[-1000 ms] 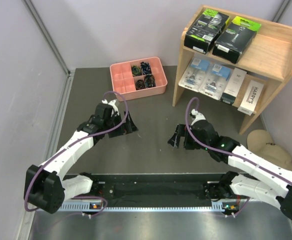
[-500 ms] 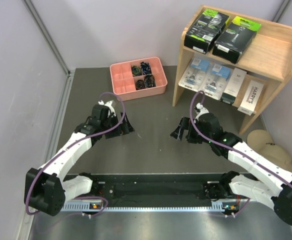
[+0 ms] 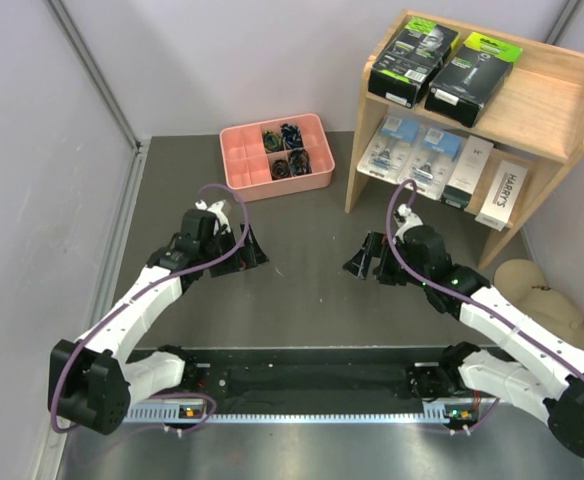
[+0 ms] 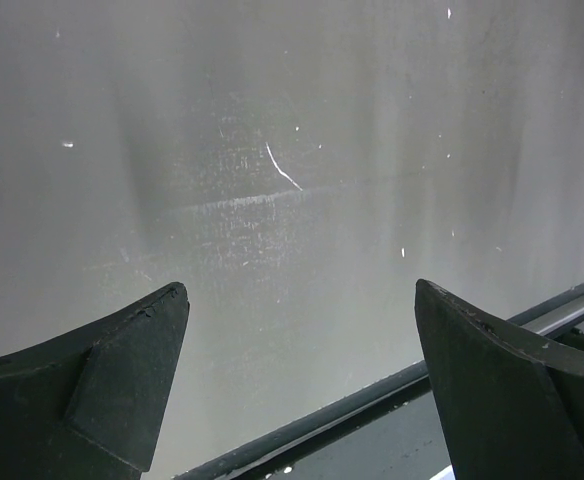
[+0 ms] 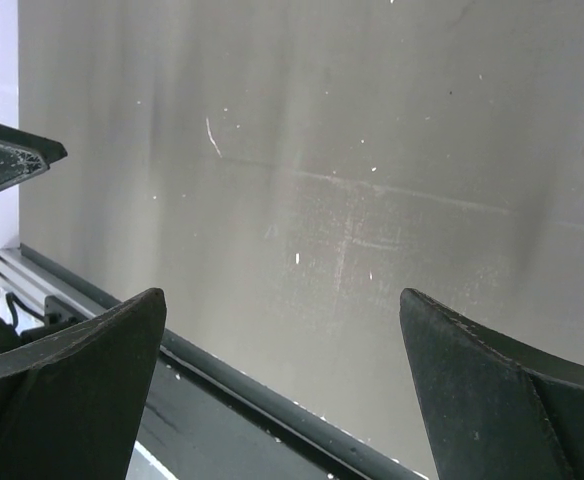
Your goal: Place and organize the shaving razors onto the shelf
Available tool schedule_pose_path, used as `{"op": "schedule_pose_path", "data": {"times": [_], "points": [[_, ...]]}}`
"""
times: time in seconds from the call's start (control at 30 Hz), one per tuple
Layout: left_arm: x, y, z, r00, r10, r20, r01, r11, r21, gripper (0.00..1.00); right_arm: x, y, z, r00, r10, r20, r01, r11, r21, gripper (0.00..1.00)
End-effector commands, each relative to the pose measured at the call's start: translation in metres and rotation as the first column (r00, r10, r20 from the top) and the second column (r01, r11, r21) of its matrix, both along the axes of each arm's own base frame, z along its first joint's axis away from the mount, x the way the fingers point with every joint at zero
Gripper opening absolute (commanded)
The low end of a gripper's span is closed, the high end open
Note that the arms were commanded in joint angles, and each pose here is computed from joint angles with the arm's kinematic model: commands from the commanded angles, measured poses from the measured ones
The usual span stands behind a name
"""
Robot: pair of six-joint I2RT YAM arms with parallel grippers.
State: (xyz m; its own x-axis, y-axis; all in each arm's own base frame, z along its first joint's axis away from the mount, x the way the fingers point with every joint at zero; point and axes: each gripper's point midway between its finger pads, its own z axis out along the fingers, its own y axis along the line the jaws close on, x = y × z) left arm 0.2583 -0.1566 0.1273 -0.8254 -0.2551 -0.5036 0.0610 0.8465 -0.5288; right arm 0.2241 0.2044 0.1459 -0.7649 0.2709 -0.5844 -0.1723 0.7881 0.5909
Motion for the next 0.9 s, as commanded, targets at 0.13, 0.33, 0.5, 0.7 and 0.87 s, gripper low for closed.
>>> {"op": "schedule_pose_path", "data": {"times": [0.13, 0.33, 0.5, 0.7, 0.87], "points": [[-0.0003, -0.0019, 0.0068, 0.999, -0.018, 0.041, 0.019, 1.0, -0.025, 0.99, 0.0044, 0.0012, 0.0139, 0.998, -0.004, 0.059, 0.001, 0.999, 0.048, 0.99], [0.0012, -0.0036, 0.0078, 0.999, -0.019, 0.047, 0.021, 0.999, -0.034, 0.99, 0.0052, 0.0006, 0.0152, 0.998, -0.006, 0.062, 0.003, 0.999, 0.042, 0.99], [0.0022, -0.0044, 0.0104, 0.998, -0.023, 0.055, 0.025, 0.999, -0.04, 0.99, 0.0055, -0.0012, 0.015, 0.998, -0.012, 0.064, 0.009, 0.999, 0.035, 0.99], [0.0029, -0.0042, 0.01, 0.998, -0.024, 0.054, 0.026, 0.999, -0.036, 0.99, 0.0071, -0.0031, 0.0158, 0.997, -0.021, 0.07, 0.019, 0.999, 0.026, 0.99], [0.0056, -0.0068, 0.0158, 0.998, -0.028, 0.064, 0.031, 0.998, -0.048, 0.99, 0.0109, -0.0082, 0.0153, 0.996, -0.05, 0.075, 0.05, 0.999, 0.006, 0.99]]}}
